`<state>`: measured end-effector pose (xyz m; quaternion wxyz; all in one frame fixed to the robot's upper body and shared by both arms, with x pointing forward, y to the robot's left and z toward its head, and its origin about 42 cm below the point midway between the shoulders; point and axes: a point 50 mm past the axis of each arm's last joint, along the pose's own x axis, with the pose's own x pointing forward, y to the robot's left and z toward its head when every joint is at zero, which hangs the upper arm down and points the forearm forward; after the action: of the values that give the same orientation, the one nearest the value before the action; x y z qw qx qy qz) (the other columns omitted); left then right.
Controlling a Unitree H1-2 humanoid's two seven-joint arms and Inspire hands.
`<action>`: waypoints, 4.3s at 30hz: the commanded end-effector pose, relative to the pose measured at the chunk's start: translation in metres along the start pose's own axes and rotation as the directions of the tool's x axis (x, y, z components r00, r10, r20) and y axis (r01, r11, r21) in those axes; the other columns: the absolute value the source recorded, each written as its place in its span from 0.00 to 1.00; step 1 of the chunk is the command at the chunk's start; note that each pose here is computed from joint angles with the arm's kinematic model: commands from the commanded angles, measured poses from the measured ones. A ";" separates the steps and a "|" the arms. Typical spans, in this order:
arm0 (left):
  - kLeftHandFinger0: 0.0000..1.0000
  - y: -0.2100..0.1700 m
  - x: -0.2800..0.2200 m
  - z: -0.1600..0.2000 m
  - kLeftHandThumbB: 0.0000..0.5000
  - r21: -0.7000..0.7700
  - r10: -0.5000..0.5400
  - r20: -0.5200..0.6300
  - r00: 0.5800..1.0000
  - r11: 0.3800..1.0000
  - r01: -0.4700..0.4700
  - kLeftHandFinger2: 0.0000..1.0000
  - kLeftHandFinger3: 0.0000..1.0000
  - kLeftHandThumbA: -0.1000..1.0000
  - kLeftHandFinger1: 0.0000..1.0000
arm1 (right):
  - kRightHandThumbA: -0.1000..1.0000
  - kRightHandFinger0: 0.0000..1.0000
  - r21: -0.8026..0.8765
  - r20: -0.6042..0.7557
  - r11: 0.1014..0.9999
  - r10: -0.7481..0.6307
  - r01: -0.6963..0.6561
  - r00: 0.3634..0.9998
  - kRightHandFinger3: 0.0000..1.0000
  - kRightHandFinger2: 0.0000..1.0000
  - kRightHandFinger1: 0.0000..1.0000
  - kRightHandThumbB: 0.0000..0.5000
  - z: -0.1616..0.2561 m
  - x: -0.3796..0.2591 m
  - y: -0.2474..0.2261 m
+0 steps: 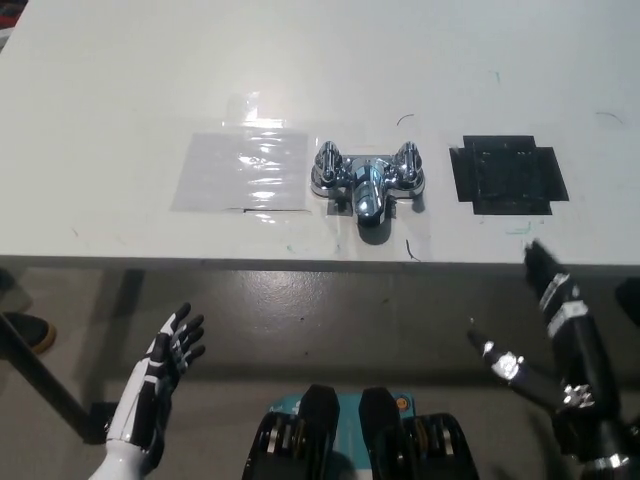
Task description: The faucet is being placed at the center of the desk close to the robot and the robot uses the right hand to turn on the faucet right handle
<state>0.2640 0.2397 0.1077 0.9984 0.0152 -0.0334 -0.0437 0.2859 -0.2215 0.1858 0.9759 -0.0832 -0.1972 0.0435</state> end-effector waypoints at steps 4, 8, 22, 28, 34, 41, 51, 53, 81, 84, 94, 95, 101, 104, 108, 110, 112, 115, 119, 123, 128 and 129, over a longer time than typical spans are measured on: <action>1.00 -0.008 -0.002 0.016 0.24 0.018 -0.030 0.104 0.994 0.999 0.028 1.00 1.00 1.00 1.00 | 1.00 1.00 -0.352 0.064 0.935 0.076 -0.049 0.995 1.00 1.00 1.00 0.61 0.091 0.079 -0.047; 1.00 -0.008 -0.003 0.013 0.23 0.011 -0.035 0.099 0.994 0.999 0.034 1.00 1.00 1.00 1.00 | 1.00 1.00 -0.402 -0.006 0.906 0.144 -0.134 0.990 1.00 1.00 1.00 0.60 0.118 0.133 -0.059; 1.00 -0.002 -0.004 0.013 0.33 0.035 -0.030 0.081 0.996 0.999 0.028 1.00 1.00 1.00 1.00 | 1.00 1.00 -0.416 -0.304 0.788 0.350 -0.453 0.886 1.00 1.00 1.00 0.54 0.146 0.317 -0.026; 1.00 0.001 -0.005 0.011 0.39 0.052 -0.021 0.078 0.997 0.999 0.017 1.00 1.00 1.00 1.00 | 1.00 1.00 -0.438 -0.445 0.721 0.345 -0.537 0.827 1.00 1.00 1.00 0.51 0.150 0.361 0.010; 1.00 0.004 -0.007 0.009 0.38 0.071 -0.024 0.079 0.997 0.997 0.018 1.00 1.00 1.00 1.00 | 1.00 1.00 -0.508 -0.523 0.664 0.269 -0.549 0.809 1.00 1.00 1.00 0.53 0.148 0.380 0.041; 1.00 0.004 -0.011 0.010 0.39 0.075 -0.027 0.073 0.997 0.997 0.021 1.00 1.00 0.97 1.00 | 1.00 1.00 -0.512 -0.637 0.592 0.224 -0.622 0.738 1.00 1.00 1.00 0.36 0.146 0.393 0.062; 1.00 0.005 -0.010 0.012 0.42 0.076 -0.027 0.076 0.997 0.997 0.021 1.00 1.00 0.98 1.00 | 1.00 1.00 -0.587 -0.661 0.492 0.168 -0.643 0.731 1.00 1.00 1.00 0.36 0.160 0.401 0.075; 1.00 0.005 -0.010 0.011 0.42 0.077 -0.024 0.076 0.997 0.997 0.018 1.00 1.00 0.98 1.00 | 1.00 1.00 -0.590 -0.663 0.479 0.171 -0.650 0.728 1.00 1.00 1.00 0.37 0.160 0.401 0.077; 1.00 0.007 -0.007 0.015 0.38 0.083 -0.024 0.097 0.995 0.996 0.016 1.00 1.00 0.98 1.00 | 1.00 1.00 -0.576 -0.774 0.358 0.051 -0.735 0.632 1.00 1.00 1.00 0.53 0.098 0.377 0.084; 1.00 0.008 -0.005 0.015 0.41 0.085 -0.025 0.094 0.995 0.996 0.017 1.00 1.00 0.99 1.00 | 1.00 1.00 -0.577 -0.771 0.362 0.054 -0.732 0.635 1.00 1.00 1.00 0.59 0.094 0.376 0.083; 1.00 0.009 -0.004 0.018 0.42 0.085 -0.020 0.098 0.995 0.996 0.012 1.00 1.00 0.99 1.00 | 1.00 1.00 -0.551 -0.791 0.349 0.071 -0.758 0.608 1.00 1.00 1.00 0.57 0.086 0.371 0.088; 1.00 0.008 -0.003 0.018 0.41 0.084 -0.023 0.100 0.995 0.996 0.014 1.00 1.00 0.99 1.00 | 1.00 1.00 -0.553 -0.791 0.346 0.068 -0.758 0.608 1.00 1.00 1.00 0.57 0.086 0.371 0.088; 1.00 0.008 -0.003 0.019 0.42 0.085 -0.024 0.103 0.994 0.996 0.015 1.00 1.00 0.99 1.00 | 1.00 1.00 -0.555 -0.793 0.330 0.067 -0.764 0.605 1.00 1.00 1.00 0.55 0.082 0.368 0.091; 1.00 0.008 -0.003 0.019 0.42 0.085 -0.023 0.101 0.995 0.996 0.014 1.00 1.00 0.99 1.00 | 1.00 1.00 -0.531 -0.805 0.341 0.084 -0.776 0.588 1.00 1.00 1.00 0.52 0.079 0.366 0.093; 1.00 0.009 -0.003 0.019 0.42 0.087 -0.028 0.104 0.994 0.996 0.019 1.00 1.00 0.99 1.00 | 1.00 1.00 -0.527 -0.809 0.328 0.089 -0.784 0.581 1.00 1.00 1.00 0.50 0.076 0.364 0.095; 1.00 0.008 -0.002 0.020 0.41 0.085 -0.026 0.105 0.994 0.996 0.017 1.00 1.00 0.99 1.00 | 1.00 1.00 -0.536 -0.806 0.319 0.082 -0.782 0.586 1.00 1.00 1.00 0.52 0.075 0.364 0.095; 1.00 0.008 -0.002 0.020 0.43 0.091 -0.025 0.104 0.994 0.996 0.015 1.00 1.00 0.99 1.00 | 1.00 1.00 -0.522 -0.807 0.372 0.075 -0.767 0.586 1.00 1.00 1.00 0.52 0.072 0.362 0.095; 1.00 0.008 -0.002 0.021 0.42 0.086 -0.028 0.104 0.994 0.996 0.019 1.00 1.00 0.99 1.00 | 1.00 1.00 -0.483 -0.830 0.374 0.091 -0.791 0.550 1.00 1.00 1.00 0.47 0.069 0.360 0.094; 1.00 0.008 -0.002 0.023 0.44 0.093 -0.021 0.097 0.995 0.996 0.012 1.00 1.00 0.99 1.00 | 1.00 1.00 -0.522 -0.816 0.337 0.071 -0.783 0.574 1.00 1.00 1.00 0.49 0.064 0.359 0.093; 1.00 0.008 -0.002 0.023 0.43 0.082 -0.023 0.101 0.995 0.997 0.015 1.00 1.00 0.99 1.00 | 1.00 1.00 -0.477 -0.819 0.428 0.099 -0.767 0.565 1.00 1.00 1.00 0.36 0.054 0.355 0.085; 1.00 0.008 -0.001 0.023 0.42 0.082 -0.025 0.105 0.994 0.997 0.016 1.00 1.00 0.98 1.00 | 1.00 1.00 -0.531 -0.813 0.359 0.038 -0.767 0.581 1.00 1.00 1.00 0.47 0.049 0.354 0.080; 1.00 0.008 -0.001 0.023 0.42 0.082 -0.024 0.107 0.994 0.997 0.015 1.00 1.00 0.98 1.00 | 1.00 1.00 -0.538 -0.812 0.351 0.029 -0.766 0.584 1.00 1.00 1.00 0.49 0.048 0.354 0.080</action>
<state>0.2587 0.2461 0.1207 0.9956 0.0478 -0.0665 -0.0460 0.5805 -0.0917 0.3199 0.7452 -0.5828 0.2505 0.2058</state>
